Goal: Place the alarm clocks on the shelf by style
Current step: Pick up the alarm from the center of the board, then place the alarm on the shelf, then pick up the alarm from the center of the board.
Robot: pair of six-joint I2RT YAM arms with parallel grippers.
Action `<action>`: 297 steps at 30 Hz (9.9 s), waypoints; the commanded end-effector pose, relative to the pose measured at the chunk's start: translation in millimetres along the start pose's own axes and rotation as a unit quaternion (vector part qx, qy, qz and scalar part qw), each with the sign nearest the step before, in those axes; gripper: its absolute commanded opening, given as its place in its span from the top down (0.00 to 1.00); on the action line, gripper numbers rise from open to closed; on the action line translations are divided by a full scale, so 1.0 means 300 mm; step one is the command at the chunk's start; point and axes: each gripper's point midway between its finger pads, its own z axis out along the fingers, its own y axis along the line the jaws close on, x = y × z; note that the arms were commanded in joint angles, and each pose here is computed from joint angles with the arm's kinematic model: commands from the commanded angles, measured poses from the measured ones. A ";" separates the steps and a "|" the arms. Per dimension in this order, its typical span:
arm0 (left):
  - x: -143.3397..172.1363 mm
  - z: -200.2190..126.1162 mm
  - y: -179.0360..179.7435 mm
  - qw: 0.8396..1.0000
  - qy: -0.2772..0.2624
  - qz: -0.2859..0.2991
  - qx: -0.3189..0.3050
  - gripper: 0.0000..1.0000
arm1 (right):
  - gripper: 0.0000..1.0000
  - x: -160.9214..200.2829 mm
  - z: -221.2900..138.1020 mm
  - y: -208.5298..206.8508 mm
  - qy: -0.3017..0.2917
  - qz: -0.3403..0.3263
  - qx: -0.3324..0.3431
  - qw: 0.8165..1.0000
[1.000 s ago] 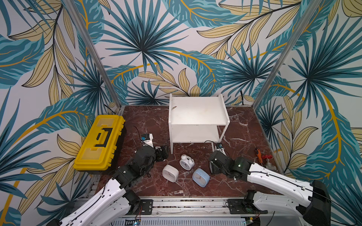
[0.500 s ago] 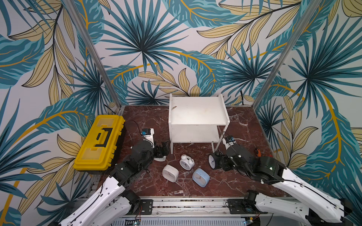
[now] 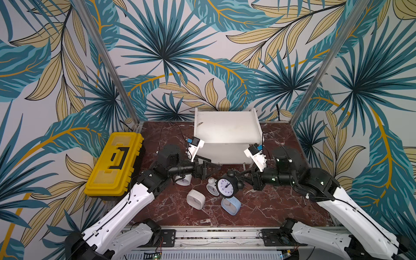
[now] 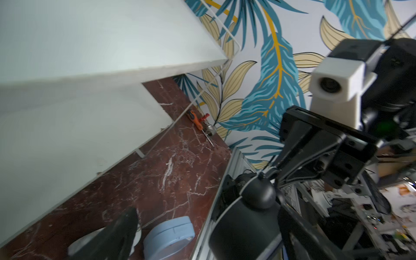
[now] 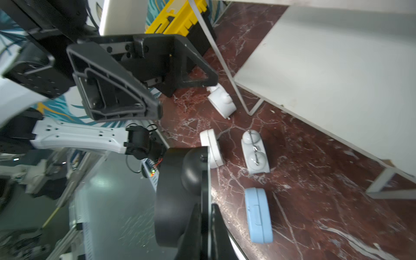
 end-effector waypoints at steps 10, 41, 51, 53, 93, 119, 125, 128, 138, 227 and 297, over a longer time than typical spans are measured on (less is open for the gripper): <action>0.060 -0.037 -0.141 0.993 0.056 0.018 0.107 0.00 | 1.00 -0.144 -0.059 0.173 -0.032 -0.029 -0.181 0.983; -0.146 -0.034 -0.133 0.986 -0.102 -0.024 0.132 0.68 | 0.21 -0.331 -0.115 0.048 -0.242 0.081 -0.111 0.960; -0.211 -0.052 -0.150 0.975 -0.157 -0.032 0.155 0.68 | 0.08 -0.279 -0.068 0.040 -0.259 0.115 -0.112 0.953; -0.214 -0.053 -0.151 0.974 -0.159 -0.033 0.157 0.68 | 0.09 -0.276 -0.049 0.037 -0.258 0.119 -0.110 0.952; -0.219 -0.122 -0.233 0.980 -0.085 0.022 0.179 0.23 | 1.00 -0.271 -0.022 0.165 -0.136 0.013 -0.138 0.981; -0.189 -0.130 -0.221 0.985 -0.039 0.019 0.168 0.53 | 1.00 -0.316 0.020 0.190 -0.101 0.008 -0.193 0.976; -0.205 -0.132 -0.213 0.984 -0.065 0.021 0.166 0.67 | 0.64 -0.319 0.020 0.162 -0.120 0.025 -0.174 0.977; -0.216 -0.134 -0.206 0.982 -0.084 0.017 0.170 0.70 | 0.47 -0.324 0.002 0.153 -0.151 0.032 -0.173 0.973; -0.216 -0.137 -0.208 0.980 -0.089 0.012 0.176 0.71 | 0.43 -0.324 -0.023 0.131 -0.187 0.056 -0.165 0.967; -0.116 -0.299 0.095 0.963 -0.241 -0.068 -0.100 0.20 | 0.70 -0.716 0.353 -0.300 -0.105 -0.188 0.040 0.976; 0.168 -0.504 0.362 0.880 -0.179 -0.192 -0.396 0.16 | 0.50 0.217 0.353 -0.188 -0.029 -0.002 0.252 0.967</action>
